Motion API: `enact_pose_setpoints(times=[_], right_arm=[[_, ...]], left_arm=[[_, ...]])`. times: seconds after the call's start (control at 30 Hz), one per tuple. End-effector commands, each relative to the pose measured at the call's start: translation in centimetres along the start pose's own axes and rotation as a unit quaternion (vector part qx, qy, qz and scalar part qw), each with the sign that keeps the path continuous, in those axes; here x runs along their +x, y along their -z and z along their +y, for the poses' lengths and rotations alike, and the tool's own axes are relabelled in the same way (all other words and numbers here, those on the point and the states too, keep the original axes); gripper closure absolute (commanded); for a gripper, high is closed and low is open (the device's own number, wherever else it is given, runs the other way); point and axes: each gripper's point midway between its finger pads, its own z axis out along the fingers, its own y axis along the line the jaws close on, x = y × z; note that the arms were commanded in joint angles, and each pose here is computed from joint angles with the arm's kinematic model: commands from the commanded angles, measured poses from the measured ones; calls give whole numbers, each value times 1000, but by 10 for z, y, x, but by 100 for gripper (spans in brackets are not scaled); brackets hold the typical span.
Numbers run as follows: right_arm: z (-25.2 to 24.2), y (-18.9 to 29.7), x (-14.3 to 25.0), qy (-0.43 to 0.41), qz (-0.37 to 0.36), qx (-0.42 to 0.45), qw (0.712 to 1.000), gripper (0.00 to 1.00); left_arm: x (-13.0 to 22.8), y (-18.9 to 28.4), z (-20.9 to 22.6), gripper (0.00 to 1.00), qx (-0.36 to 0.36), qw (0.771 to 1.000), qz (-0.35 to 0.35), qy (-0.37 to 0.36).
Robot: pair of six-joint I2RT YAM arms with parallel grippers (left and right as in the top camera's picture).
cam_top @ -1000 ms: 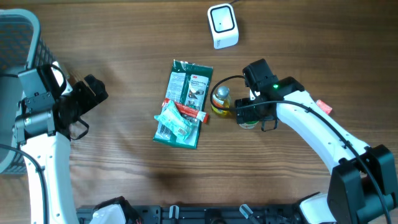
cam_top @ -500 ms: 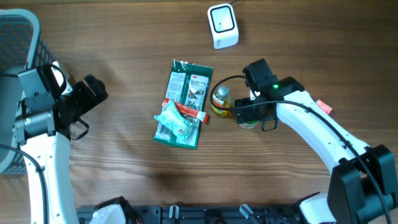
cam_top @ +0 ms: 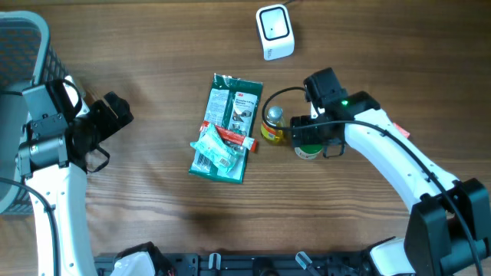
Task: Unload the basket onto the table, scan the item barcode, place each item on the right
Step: 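Lower the right gripper and grasp the green-lidded jar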
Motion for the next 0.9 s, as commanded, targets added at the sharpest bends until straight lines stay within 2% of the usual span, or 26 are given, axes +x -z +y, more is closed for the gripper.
enact_pose_setpoints(times=[0.0, 0.03, 0.07, 0.13, 0.27, 0.3, 0.37, 0.4, 0.43, 0.6, 0.87], right_arm=[[3, -6, 12, -80, 24, -12, 996, 13], [2, -6, 14, -87, 29, -10, 996, 19], [1, -6, 16, -87, 32, -7, 996, 33], [-5, -6, 14, -81, 25, 11, 996, 41], [-34, -4, 4, 61, 1, 92, 994, 46], [-42, -2, 0, 60, -7, 118, 991, 46], [-53, 2, -10, 56, -31, 151, 986, 39], [-46, 0, -15, 54, -41, 131, 989, 32], [-40, -2, -14, 54, -36, 114, 991, 29], [-28, -4, -7, 44, -22, 77, 996, 26], [-28, -1, -9, 41, -24, 78, 996, 22]], left_arm=[[0, 0, -3, 0, 7, 1000, 0, -12], [0, 0, -3, 0, 7, 1000, 1, -12], [0, 0, -3, 0, 7, 1000, 1, -12], [0, 0, -3, 0, 7, 1000, 1, -12], [0, 0, -3, 0, 7, 1000, 1, -12], [0, 0, -3, 0, 7, 1000, 1, -12], [0, 0, -3, 0, 7, 1000, 1, -12], [0, 0, -3, 0, 7, 1000, 0, -12], [0, 0, -3, 0, 7, 1000, 0, -12], [0, 0, -3, 0, 7, 1000, 1, -12], [0, 0, -3, 0, 7, 1000, 1, -12]])
